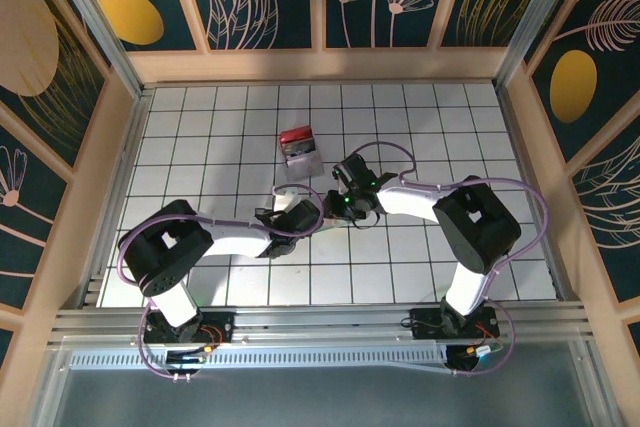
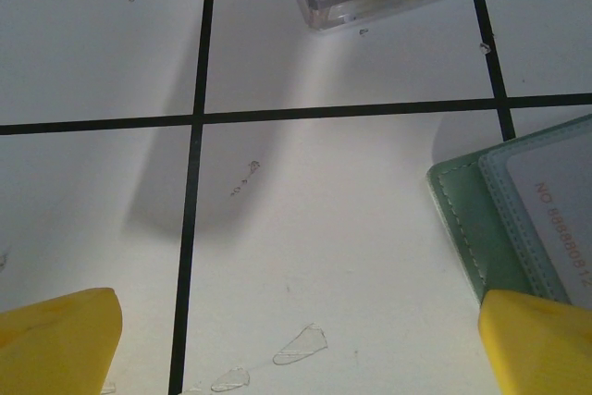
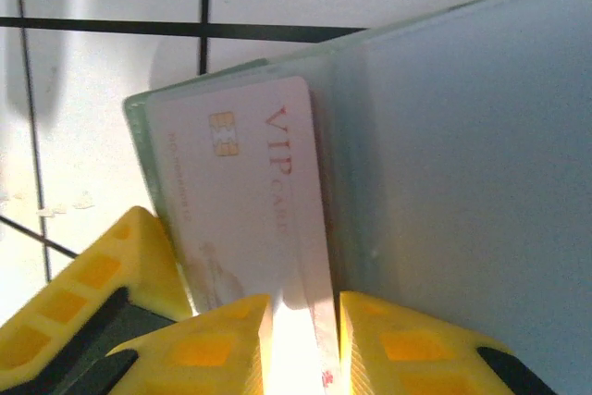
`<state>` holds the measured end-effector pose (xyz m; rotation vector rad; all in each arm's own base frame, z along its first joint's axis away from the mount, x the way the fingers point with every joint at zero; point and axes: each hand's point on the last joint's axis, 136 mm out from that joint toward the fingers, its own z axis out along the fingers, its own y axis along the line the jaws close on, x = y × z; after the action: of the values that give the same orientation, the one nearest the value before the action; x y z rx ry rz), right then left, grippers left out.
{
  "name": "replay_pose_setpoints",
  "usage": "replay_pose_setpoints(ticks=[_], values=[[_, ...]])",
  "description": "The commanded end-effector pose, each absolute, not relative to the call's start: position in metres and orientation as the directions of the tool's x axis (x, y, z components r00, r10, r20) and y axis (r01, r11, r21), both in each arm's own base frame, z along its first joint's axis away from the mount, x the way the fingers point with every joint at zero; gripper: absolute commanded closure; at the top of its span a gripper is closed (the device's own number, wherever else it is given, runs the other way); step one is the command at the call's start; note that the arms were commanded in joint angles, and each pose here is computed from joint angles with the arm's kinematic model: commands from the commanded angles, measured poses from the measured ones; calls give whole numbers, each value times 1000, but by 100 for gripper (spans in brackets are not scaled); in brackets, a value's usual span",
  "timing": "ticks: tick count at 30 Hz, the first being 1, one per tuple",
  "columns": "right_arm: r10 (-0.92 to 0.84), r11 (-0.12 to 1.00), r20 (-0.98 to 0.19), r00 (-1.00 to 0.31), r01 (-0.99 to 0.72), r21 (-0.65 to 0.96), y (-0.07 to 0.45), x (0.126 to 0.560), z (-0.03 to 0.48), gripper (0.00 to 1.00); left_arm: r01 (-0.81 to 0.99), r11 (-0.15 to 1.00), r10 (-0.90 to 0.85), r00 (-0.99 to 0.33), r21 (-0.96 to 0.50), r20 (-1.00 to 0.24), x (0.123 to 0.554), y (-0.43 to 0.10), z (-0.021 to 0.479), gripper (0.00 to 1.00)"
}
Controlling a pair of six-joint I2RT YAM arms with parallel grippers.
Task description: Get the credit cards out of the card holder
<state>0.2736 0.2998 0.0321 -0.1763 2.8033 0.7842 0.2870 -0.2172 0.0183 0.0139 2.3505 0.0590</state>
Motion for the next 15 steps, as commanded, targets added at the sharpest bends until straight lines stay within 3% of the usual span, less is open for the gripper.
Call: replay_pose_setpoints(ticks=[1, 15], values=[[-44, 793, -264, -964, -194, 577, 315, 277, 51, 76, -3, 996, 61, -737, 93, -673, 281, -209, 4, 1], [-33, 691, -256, -966, -208, 693, 322, 274, 70, 81, 7, 995, 73, -743, 102, -665, 281, -211, 1, 1]])
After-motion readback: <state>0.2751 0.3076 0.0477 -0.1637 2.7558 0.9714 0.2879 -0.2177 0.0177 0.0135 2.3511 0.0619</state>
